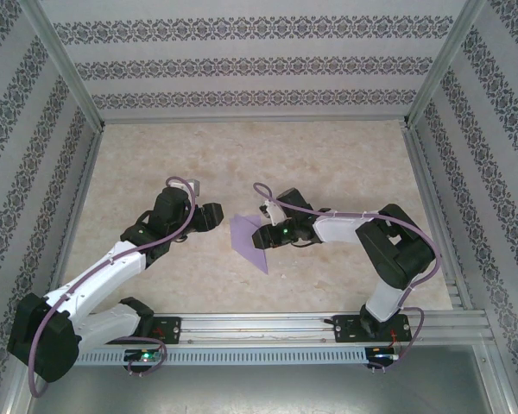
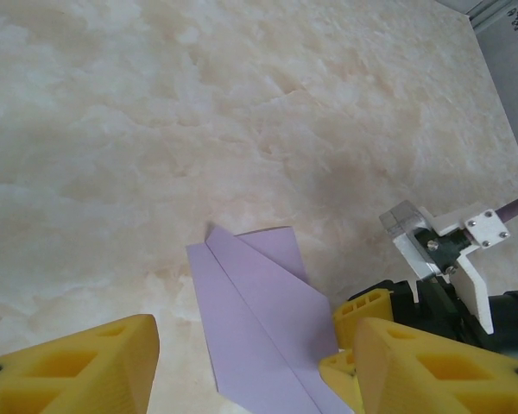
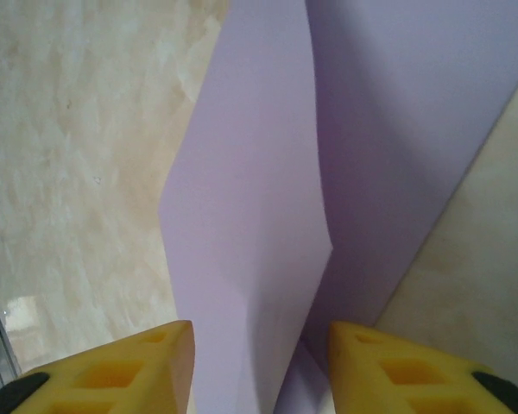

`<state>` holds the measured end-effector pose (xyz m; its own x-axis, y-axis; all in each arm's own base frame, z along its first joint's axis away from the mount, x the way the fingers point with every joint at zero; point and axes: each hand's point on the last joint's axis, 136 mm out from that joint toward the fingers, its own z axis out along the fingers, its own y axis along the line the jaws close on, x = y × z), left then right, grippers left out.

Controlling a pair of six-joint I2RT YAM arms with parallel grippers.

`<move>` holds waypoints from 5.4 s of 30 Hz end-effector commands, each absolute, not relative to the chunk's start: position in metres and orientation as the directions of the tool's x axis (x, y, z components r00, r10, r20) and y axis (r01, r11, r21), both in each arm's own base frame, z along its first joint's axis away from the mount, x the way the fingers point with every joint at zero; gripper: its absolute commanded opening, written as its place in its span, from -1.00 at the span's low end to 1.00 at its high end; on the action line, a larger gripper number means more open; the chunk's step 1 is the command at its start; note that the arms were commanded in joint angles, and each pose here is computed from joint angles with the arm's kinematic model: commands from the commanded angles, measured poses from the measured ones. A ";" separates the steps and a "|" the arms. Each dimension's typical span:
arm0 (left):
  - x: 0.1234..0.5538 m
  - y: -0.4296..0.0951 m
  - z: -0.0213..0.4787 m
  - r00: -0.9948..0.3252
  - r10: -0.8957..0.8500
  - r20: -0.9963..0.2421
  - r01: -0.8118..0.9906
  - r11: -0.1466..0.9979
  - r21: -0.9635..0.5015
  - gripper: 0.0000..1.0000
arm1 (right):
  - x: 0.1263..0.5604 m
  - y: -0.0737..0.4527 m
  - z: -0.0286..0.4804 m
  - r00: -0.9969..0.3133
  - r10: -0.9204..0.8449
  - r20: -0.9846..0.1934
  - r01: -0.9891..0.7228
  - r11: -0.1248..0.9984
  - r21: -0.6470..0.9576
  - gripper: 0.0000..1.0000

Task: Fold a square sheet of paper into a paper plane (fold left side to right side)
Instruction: Turn over the paper at the center of the table.

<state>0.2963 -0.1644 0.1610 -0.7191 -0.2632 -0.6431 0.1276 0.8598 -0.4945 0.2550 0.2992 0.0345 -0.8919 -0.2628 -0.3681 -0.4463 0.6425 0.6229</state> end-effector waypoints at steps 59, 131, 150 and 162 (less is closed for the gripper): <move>0.249 -0.281 0.339 -0.624 -0.214 -0.752 0.734 0.170 -0.658 0.12 | 0.209 0.273 0.319 -0.617 0.166 -0.769 -0.774 0.046 0.631 -1.00; 0.254 -0.282 0.343 -0.592 -0.320 -0.740 0.720 0.202 -0.664 -0.88 | 0.208 0.271 0.289 -0.709 0.235 -0.665 -0.646 0.162 0.746 0.24; 0.260 -0.283 0.334 -0.604 -0.324 -0.728 0.701 0.220 -0.679 -0.78 | 0.217 0.267 0.302 -0.673 0.249 -0.697 -0.671 0.192 0.716 -0.49; 0.264 -0.261 0.318 -0.546 -0.317 -0.776 0.667 0.396 -0.631 -0.28 | 0.217 0.258 0.291 -0.661 0.237 -0.712 -0.657 0.274 0.702 -0.83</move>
<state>0.2686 -0.2705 0.3180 -0.5984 -0.3264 -0.7317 0.6556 0.3254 -0.6814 0.2130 0.2635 0.2809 -0.7058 0.2249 -0.6718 -0.6291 0.2371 0.7403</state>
